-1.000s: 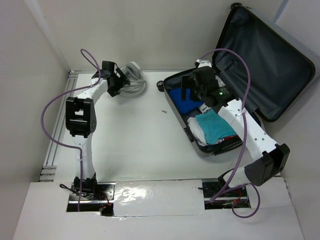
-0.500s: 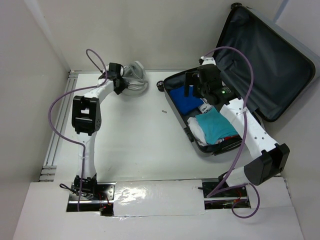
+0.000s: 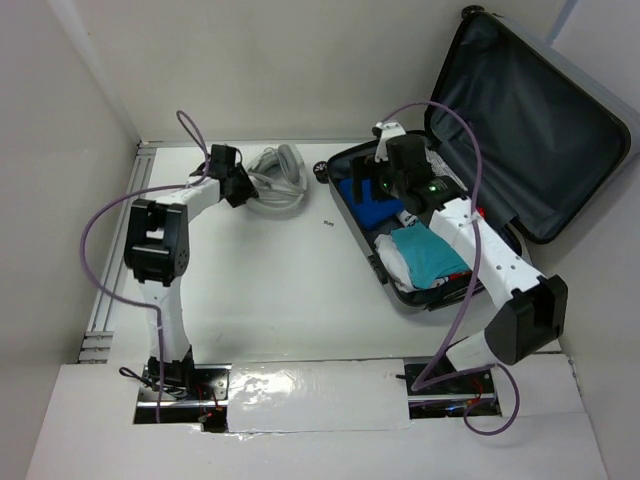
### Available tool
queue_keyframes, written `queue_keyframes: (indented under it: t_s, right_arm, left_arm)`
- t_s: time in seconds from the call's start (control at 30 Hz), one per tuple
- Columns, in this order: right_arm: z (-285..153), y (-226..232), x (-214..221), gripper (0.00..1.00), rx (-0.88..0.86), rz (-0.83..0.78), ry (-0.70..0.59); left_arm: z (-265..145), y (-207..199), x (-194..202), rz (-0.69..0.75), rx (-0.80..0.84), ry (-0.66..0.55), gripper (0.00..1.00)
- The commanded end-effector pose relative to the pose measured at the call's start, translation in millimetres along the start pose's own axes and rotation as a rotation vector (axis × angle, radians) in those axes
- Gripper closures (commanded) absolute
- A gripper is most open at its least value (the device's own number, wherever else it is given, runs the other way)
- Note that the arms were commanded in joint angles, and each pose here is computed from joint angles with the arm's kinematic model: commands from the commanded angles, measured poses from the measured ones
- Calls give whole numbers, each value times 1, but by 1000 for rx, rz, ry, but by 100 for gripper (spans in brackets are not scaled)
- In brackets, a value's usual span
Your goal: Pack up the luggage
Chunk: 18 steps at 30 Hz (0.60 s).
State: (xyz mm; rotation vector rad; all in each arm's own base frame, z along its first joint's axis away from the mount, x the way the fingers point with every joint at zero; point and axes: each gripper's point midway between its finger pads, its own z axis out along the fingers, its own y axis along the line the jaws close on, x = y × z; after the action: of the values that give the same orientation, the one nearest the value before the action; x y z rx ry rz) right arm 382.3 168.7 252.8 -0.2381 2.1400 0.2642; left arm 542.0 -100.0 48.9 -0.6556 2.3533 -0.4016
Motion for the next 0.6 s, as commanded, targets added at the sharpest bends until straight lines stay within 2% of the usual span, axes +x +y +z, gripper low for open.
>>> queue_keyframes:
  t_s: [0.0,0.03,0.1,0.17,0.23,0.27,0.37,0.4,0.47,0.57]
  right_arm:
    - [23,40,-18,0,-168,-88,-92]
    - [34,47,-16,0,-187,-93,-92]
    - [41,62,-18,0,-241,-110,-83]
    - [55,79,-4,0,-277,-115,-42]
    - [61,95,7,0,-319,-77,-15]
    - [64,102,13,0,-339,-70,-9]
    - [65,129,16,0,-403,-28,-50]
    - [55,140,3,0,-412,-12,-108]
    - [48,150,-1,0,-425,-19,-146]
    - [38,157,-4,0,-426,-17,-153]
  left_arm:
    - [-73,-57,-35,78,249,-141,100]
    - [-101,-62,-45,67,285,-182,100]
    - [-113,-54,-22,64,316,-148,100]
    - [-143,-59,-21,74,368,-176,100]
    - [-150,-50,1,43,359,-140,100]
    - [-167,-54,1,37,370,-163,100]
    - [-175,-41,15,1,302,-171,100]
    - [-185,-44,19,-6,304,-182,100]
    - [-194,-41,14,-40,269,-220,100]
    - [-206,-40,20,-41,256,-228,100]
